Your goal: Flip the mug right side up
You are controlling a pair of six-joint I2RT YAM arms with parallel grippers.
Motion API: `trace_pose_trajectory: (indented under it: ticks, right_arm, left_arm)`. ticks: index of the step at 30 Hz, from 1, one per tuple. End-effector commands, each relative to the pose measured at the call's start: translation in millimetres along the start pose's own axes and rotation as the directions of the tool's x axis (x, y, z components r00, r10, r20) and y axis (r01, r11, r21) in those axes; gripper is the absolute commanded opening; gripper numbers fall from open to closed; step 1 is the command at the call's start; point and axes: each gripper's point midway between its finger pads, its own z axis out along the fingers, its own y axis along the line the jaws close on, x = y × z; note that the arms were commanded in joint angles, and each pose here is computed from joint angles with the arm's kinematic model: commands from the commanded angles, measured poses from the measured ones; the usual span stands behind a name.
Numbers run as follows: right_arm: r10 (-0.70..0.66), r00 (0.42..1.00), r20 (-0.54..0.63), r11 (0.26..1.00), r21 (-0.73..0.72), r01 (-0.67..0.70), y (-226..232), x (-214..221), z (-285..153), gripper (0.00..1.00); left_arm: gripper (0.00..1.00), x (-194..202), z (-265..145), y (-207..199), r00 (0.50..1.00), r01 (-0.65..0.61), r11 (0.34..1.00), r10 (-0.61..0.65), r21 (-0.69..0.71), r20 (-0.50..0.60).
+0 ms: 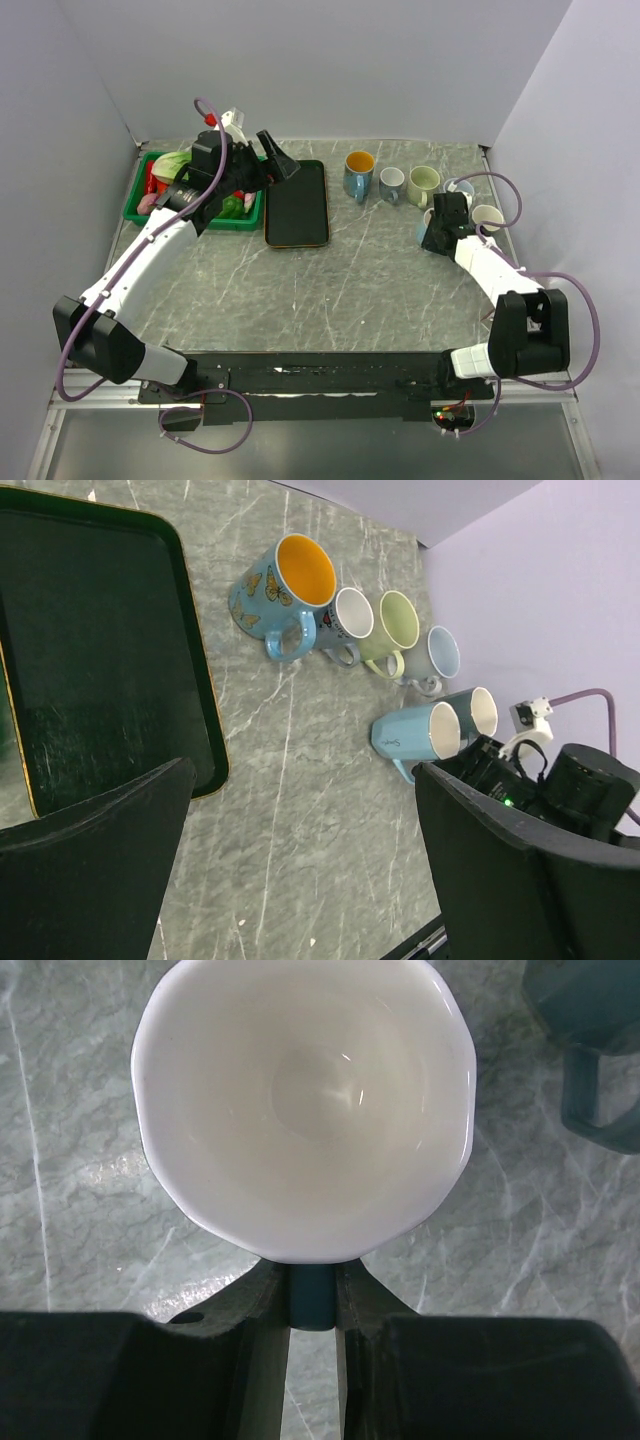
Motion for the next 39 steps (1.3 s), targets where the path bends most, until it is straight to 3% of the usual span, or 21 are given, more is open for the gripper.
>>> trace_pose_trajectory:
  ticks: [1,8,12,20,28,32,39]
  right_arm:
    - [0.023,0.992,0.128,0.999,-0.043,-0.018,11.5,-39.5,5.3,0.00]
    - [-0.007,0.999,0.051,1.000,0.024,0.006,3.0,-30.2,15.4,0.00]
    - [0.012,0.999,0.040,0.999,0.039,-0.013,0.0,-28.7,11.8,0.32]
    - [0.027,0.999,0.038,0.999,0.020,-0.028,4.5,-32.9,4.3,0.66]
    - [0.061,0.996,0.066,0.998,0.005,-0.061,5.4,-42.7,-14.7,0.84]
    - [0.082,0.993,0.090,0.997,-0.002,-0.082,5.0,-51.5,-29.8,0.99]
    - [0.119,0.981,0.154,0.993,-0.034,-0.115,3.9,-70.0,-66.4,1.00]
  left_arm:
    - [0.96,-13.0,-5.1,-11.1,0.999,-0.019,0.999,0.018,0.036,0.028]
    - [0.96,-10.6,-3.2,-5.4,0.999,-0.032,0.999,0.032,0.015,0.012]
    - [0.96,-11.2,-2.6,-1.0,0.999,-0.037,0.999,0.037,-0.003,0.013]
    - [0.96,-9.9,-0.8,-0.8,0.999,-0.051,0.999,0.051,0.001,-0.004]
    - [0.96,-9.4,-4.6,1.7,0.998,-0.055,0.998,0.055,-0.009,-0.002]
    - [0.96,-8.3,-6.5,5.8,0.998,-0.056,0.998,0.056,-0.030,-0.005]
    - [0.96,-12.0,-11.7,13.5,0.997,-0.081,0.994,0.082,-0.074,0.013]
